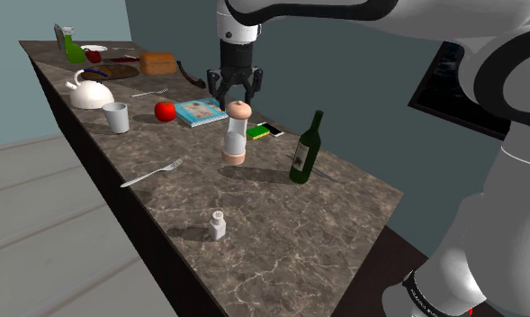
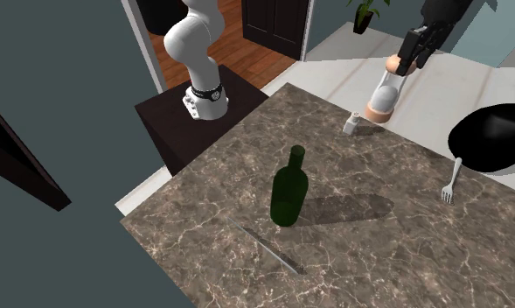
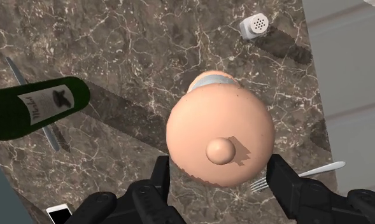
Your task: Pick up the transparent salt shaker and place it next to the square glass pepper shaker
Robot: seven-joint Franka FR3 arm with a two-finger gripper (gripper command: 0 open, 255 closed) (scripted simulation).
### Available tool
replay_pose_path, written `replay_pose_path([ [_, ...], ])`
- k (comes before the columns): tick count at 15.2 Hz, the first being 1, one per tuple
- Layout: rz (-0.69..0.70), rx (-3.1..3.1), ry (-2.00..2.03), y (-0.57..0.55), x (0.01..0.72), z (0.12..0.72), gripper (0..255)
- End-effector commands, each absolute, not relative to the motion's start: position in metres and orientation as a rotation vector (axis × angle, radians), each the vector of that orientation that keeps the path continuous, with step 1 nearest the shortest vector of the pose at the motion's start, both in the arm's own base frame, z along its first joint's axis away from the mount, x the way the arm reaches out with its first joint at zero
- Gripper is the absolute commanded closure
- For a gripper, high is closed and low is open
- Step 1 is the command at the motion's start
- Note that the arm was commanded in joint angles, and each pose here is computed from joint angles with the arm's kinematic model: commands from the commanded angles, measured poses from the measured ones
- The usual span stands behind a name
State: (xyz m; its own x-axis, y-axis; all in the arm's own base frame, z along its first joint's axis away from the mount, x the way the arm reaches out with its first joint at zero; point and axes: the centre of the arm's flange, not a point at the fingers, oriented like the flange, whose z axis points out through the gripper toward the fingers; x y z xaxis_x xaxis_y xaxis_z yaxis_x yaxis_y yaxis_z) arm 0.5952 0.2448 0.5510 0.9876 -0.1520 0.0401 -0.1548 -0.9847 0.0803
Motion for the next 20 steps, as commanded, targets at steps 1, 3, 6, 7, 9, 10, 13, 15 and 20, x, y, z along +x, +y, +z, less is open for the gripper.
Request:
replay_pose_path([
  [1,0.053,3.049,-0.236,0.244,0.595,0.541,255],
  [3,0.053,3.049,-0.236,0.244,0.595,0.53,255],
  [6,0.053,3.049,-0.236,0.244,0.595,0.515,255],
  [7,0.053,3.049,-0.236,0.244,0.595,0.509,255],
  [9,0.053,3.049,-0.236,0.244,0.595,0.499,255],
  [10,0.053,3.049,-0.236,0.244,0.595,0.494,255],
  [13,0.053,3.049,-0.236,0.244,0.595,0.478,255],
  [15,0.053,3.049,-0.236,0.244,0.595,0.467,255],
  [20,0.053,3.049,-0.236,0.244,0.595,0.441,255],
])
